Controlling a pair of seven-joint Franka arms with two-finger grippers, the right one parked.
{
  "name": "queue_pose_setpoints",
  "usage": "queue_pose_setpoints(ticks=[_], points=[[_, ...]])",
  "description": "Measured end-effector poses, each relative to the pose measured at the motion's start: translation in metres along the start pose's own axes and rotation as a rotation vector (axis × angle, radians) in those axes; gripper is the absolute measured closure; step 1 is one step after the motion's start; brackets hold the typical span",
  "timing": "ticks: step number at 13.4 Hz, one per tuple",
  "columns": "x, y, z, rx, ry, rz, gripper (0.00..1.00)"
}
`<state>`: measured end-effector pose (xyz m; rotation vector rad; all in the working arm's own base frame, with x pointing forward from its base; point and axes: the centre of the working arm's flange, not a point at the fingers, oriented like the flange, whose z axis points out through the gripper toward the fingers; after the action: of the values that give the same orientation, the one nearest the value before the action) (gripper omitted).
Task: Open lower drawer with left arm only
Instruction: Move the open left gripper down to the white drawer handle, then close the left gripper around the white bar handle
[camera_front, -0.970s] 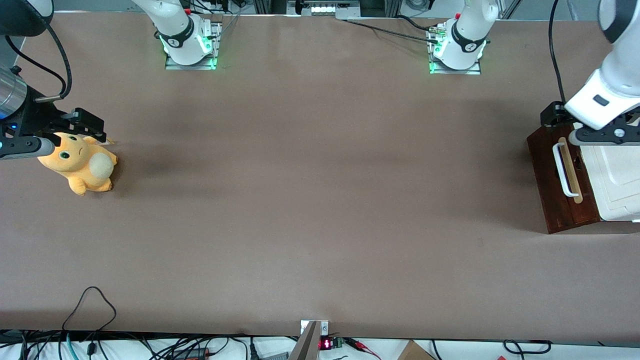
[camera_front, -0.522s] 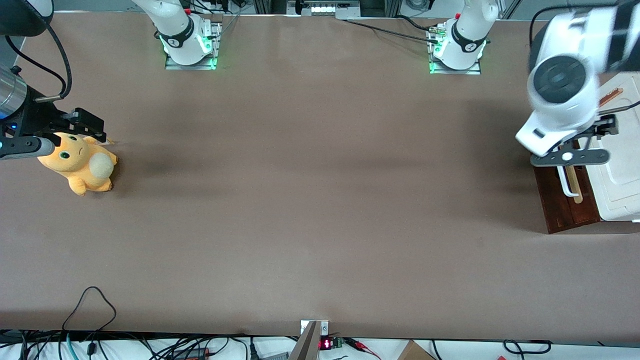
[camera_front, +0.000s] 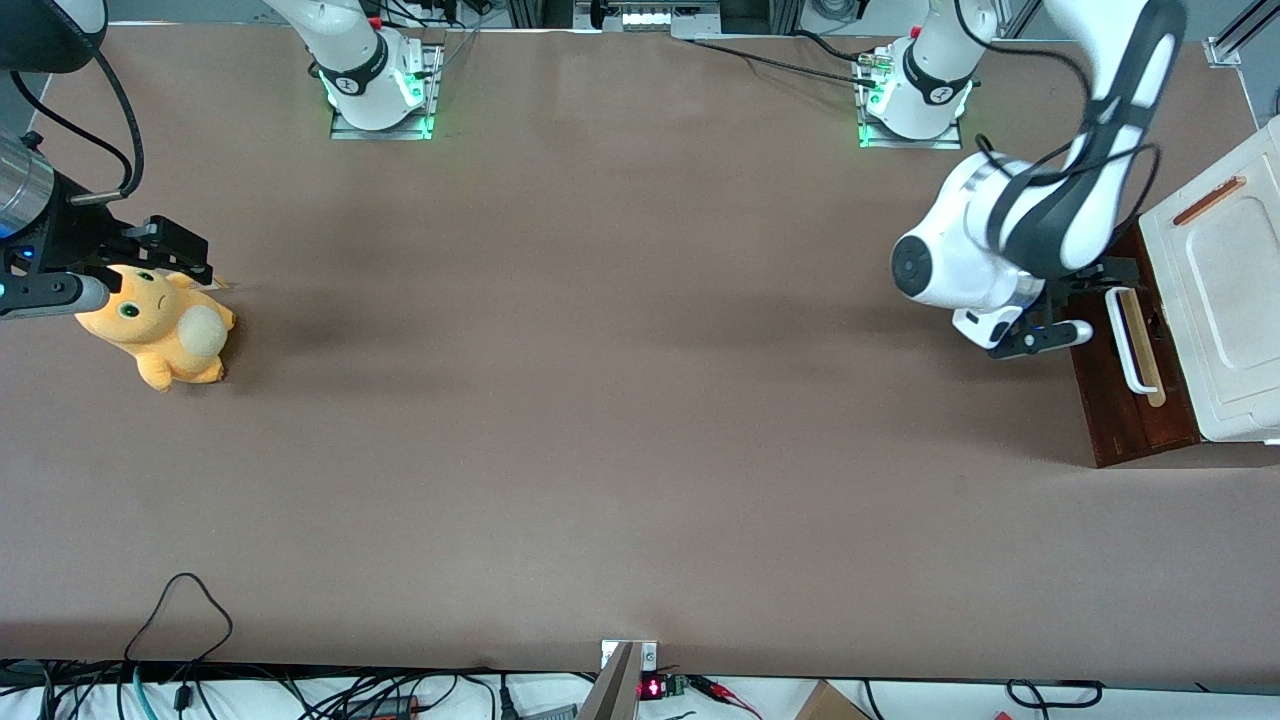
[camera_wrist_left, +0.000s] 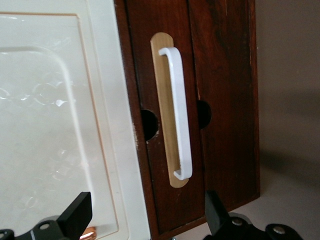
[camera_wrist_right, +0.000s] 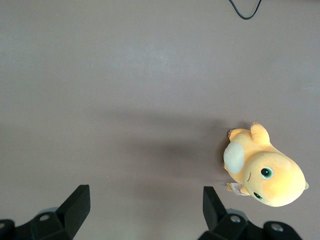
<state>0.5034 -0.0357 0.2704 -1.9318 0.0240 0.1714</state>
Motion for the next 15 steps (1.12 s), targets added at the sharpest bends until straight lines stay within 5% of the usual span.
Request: queue_pose_setpoints(ticks=[5,15], points=[[0.009,0.039,0.032,0.178,0.080,0.011,0.02],[0.026,0.061,0.094,0.299,0.113,0.030,0.07]])
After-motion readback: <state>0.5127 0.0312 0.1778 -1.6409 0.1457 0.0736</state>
